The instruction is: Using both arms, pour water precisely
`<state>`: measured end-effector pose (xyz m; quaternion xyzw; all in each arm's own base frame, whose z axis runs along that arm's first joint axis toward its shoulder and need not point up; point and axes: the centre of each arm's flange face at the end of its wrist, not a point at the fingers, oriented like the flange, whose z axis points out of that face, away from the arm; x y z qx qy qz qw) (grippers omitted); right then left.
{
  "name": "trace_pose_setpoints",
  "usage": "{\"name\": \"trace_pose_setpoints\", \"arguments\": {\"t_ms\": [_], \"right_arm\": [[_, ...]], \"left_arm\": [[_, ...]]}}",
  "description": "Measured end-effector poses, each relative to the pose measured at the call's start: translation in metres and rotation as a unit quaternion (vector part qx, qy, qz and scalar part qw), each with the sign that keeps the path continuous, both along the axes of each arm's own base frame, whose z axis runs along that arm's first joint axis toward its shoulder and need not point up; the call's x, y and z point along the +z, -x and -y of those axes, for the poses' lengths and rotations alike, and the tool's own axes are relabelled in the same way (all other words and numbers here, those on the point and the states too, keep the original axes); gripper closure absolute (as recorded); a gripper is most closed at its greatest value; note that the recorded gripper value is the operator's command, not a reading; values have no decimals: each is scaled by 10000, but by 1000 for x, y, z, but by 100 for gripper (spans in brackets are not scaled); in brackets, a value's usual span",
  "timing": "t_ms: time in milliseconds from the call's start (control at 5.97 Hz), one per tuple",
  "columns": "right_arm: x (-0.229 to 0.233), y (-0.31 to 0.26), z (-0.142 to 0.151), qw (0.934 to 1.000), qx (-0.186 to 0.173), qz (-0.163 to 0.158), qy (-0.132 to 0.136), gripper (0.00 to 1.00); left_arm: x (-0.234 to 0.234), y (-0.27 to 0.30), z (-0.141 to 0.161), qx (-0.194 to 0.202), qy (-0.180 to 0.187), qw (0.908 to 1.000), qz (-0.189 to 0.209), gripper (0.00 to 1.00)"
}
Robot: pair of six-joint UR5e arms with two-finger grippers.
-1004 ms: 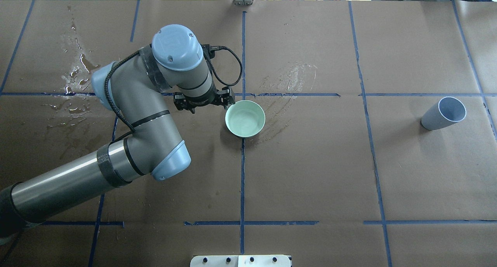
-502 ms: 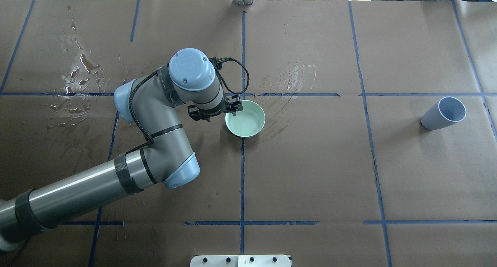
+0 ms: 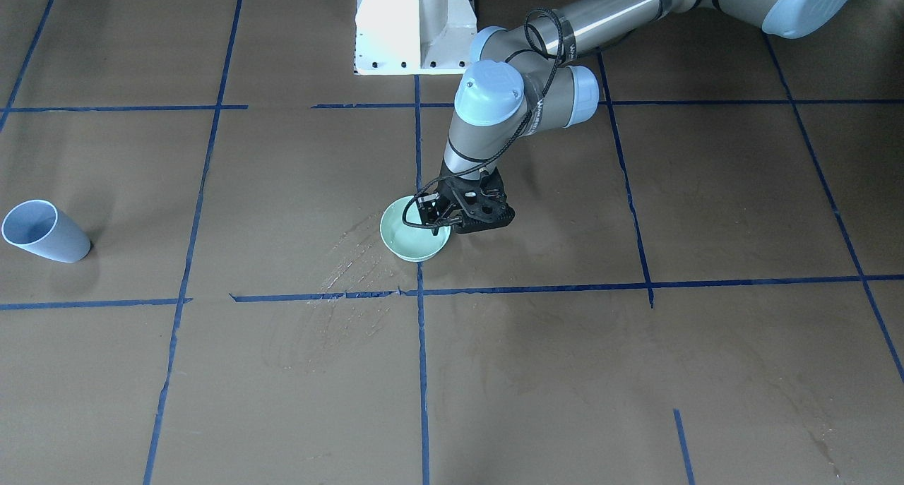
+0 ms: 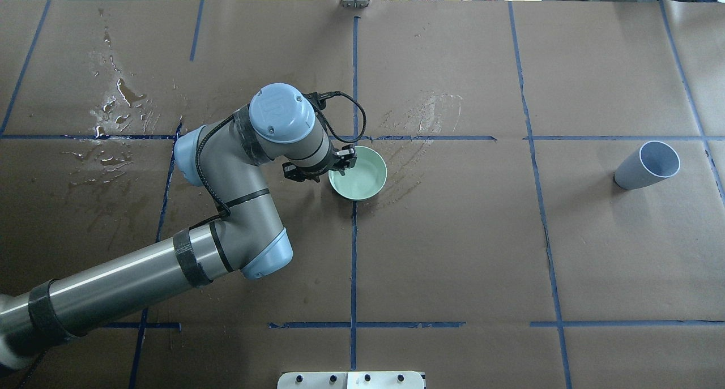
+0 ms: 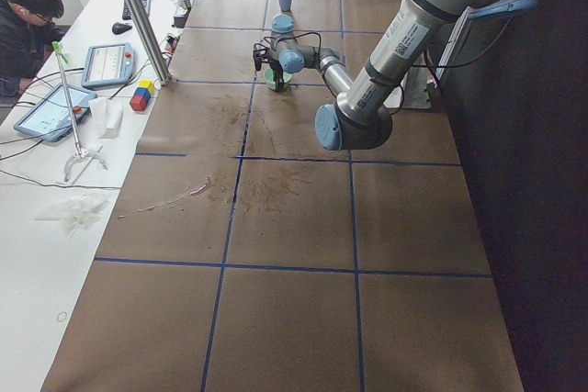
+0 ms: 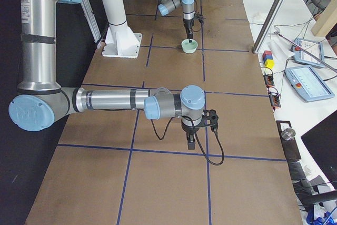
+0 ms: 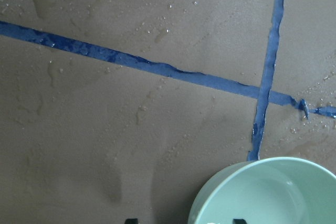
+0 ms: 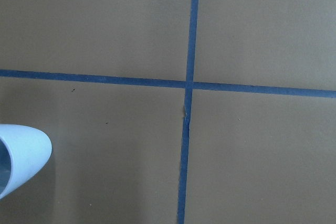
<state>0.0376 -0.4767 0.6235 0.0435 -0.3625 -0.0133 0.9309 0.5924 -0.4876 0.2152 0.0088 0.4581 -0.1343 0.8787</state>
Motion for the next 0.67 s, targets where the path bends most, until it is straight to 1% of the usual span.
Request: {"name": "trace_pose_setpoints", "arguments": {"t_ms": [335, 670], "right_arm": [[0, 0, -1, 10000, -2, -2, 4, 0], [0, 0, -1, 10000, -1, -7, -1, 0]], "left_arm": [[0, -4, -5, 26, 2, 10000, -62, 91], [-1, -5, -8, 47, -62, 9998, -172, 98]]}}
